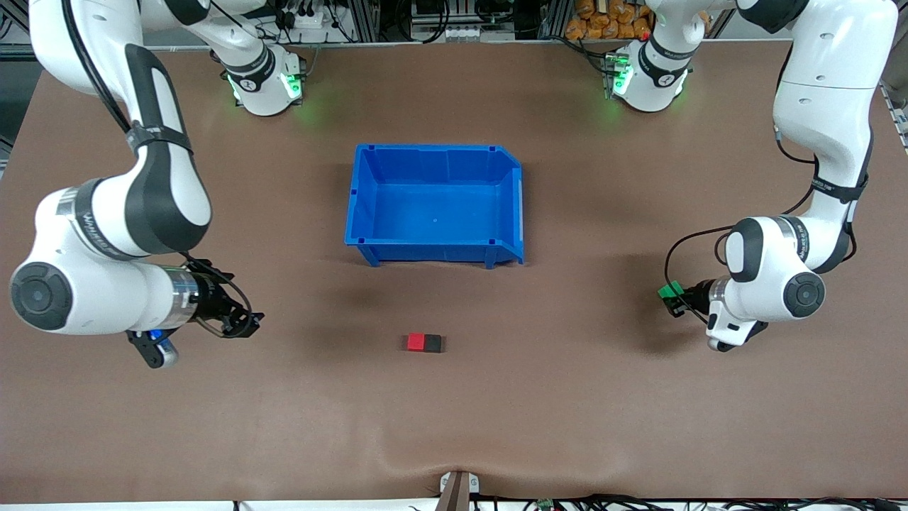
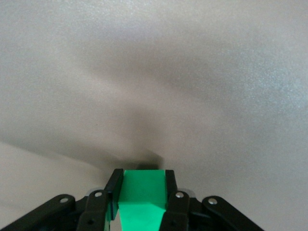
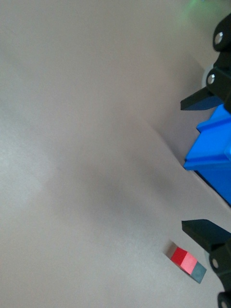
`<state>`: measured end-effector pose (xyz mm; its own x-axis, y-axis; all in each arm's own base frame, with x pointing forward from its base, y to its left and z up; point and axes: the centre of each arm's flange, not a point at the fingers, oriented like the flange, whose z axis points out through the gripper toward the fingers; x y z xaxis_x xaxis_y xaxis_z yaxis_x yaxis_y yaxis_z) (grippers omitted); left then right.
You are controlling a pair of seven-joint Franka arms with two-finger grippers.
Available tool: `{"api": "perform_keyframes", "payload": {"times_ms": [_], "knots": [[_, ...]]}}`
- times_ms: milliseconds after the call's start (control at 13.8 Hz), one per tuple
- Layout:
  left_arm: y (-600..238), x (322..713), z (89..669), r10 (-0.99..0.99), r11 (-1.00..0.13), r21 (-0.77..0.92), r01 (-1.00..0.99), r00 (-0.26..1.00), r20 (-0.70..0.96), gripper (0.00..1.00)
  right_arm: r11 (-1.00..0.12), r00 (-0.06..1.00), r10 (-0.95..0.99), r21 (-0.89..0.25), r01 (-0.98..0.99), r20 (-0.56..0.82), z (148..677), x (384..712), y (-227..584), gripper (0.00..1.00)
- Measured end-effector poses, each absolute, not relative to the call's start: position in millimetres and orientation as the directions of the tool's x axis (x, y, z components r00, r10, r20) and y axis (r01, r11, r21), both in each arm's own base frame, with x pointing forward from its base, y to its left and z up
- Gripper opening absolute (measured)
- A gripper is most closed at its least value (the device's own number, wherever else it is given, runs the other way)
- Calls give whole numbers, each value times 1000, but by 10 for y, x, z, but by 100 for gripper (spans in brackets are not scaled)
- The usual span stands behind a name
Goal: Attach green and red cubes to black cube
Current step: 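Withdraw the right gripper while the left gripper lifts the green cube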
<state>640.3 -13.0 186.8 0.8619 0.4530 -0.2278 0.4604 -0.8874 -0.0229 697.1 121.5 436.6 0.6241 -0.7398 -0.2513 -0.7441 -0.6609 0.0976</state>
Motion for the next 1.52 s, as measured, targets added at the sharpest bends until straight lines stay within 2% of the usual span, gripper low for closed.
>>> {"api": "perform_keyframes", "payload": {"times_ms": [506,1229,1518], "knots": [[-401,6407,1896,545,-833,-36,553,806,-230,40,-781,752,-608,25,-624,-256,4737,6915,750,100],[-792,6415,1974,674,-728,-51,683,701,-234,40,-854,824,-498,-15,-521,-271,5005,6801,134,100],[-896,6422,2006,701,-701,-53,711,674,-233,40,-900,867,-425,22,-435,-262,5135,6699,-22,100]]}}
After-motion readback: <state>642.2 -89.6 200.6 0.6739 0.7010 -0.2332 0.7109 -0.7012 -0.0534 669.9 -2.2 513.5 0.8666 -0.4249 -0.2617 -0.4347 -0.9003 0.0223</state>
